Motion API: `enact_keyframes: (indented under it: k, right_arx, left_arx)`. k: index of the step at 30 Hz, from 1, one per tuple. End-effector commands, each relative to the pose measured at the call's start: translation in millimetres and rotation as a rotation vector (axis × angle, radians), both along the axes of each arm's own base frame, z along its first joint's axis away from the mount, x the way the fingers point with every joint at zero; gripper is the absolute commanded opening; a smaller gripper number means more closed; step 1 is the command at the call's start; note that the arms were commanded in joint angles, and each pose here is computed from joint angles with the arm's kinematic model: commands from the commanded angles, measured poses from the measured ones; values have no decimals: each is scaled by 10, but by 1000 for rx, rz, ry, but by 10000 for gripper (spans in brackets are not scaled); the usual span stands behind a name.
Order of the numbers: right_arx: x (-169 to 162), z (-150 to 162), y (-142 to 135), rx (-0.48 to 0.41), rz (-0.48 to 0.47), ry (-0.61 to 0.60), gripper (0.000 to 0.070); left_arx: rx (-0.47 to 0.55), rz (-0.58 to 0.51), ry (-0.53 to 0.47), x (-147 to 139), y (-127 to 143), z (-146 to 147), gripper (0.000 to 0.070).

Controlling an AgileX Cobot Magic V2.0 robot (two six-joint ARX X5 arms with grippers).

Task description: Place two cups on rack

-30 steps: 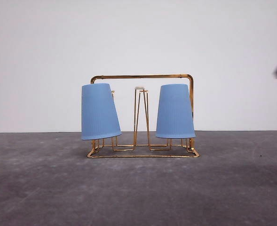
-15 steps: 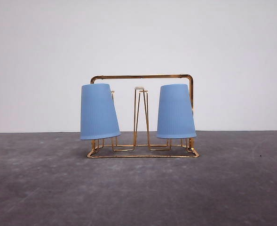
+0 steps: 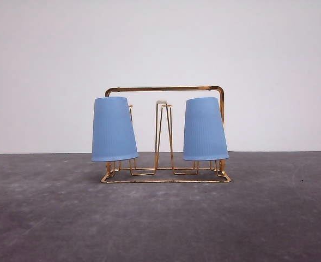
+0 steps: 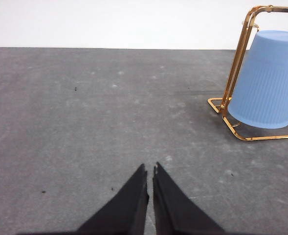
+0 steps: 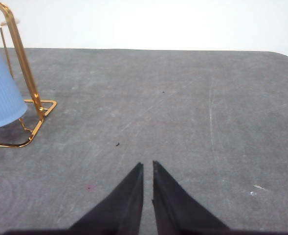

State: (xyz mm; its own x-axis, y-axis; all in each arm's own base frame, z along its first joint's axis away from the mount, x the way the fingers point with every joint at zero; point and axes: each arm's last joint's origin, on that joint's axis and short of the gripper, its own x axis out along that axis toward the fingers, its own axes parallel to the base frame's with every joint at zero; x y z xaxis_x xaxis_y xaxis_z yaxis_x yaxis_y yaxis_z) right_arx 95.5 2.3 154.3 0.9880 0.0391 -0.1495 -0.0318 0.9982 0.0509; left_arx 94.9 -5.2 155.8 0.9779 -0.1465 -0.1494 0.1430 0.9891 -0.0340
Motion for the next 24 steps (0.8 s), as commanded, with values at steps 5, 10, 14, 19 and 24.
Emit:
enact_keyframes:
  k: [5,10,14,19,24]
  right_arx:
    - [4,-4,-1,-4,-3,-7,32]
    - [4,-4,-1,-4,-3,-7,32]
    - [4,-4,-1,-4,-3,-7,32]
    - [4,-4,-1,-4,-3,-7,32]
    - [4,-4,-1,-4,-3,-7,32]
  left_arx:
    - [10,-1,14,6,0,-52,0]
    - [10,-1,14,6,0,-52,0]
    - [10,-1,14,6,0,-52,0]
    - [10,-1,14,6,0,-52,0]
    - [10,-1,14,6,0,-52,0]
